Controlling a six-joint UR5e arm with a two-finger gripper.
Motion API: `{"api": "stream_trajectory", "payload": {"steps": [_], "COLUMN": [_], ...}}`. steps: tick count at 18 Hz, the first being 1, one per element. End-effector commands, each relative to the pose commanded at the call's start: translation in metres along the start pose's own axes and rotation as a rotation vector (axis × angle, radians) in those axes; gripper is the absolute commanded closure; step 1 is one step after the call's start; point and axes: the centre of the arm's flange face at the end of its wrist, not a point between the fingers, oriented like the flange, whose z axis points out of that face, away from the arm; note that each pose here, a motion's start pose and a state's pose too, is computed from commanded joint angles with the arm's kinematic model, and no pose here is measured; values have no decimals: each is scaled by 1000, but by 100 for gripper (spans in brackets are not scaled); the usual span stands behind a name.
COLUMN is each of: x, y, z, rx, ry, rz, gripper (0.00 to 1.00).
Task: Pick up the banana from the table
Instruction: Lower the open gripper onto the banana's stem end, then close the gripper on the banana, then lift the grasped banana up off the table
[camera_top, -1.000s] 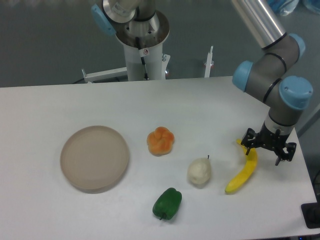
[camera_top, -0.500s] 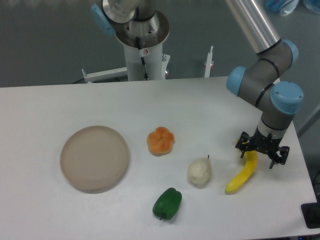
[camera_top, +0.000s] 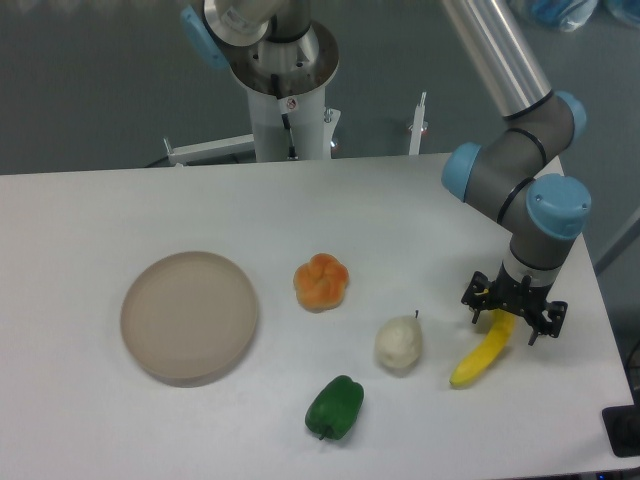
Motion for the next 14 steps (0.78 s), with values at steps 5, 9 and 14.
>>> {"api": "stream_trajectory", "payload": {"steps": [5,9,14], "x": [-1,-1,-10], "y": [0,0,-6], "z": [-1,-1,-20], "rx": [1,1,12], "ry": [-1,-1,-34], "rz": [0,0,8], "gripper": [68,69,73]}}
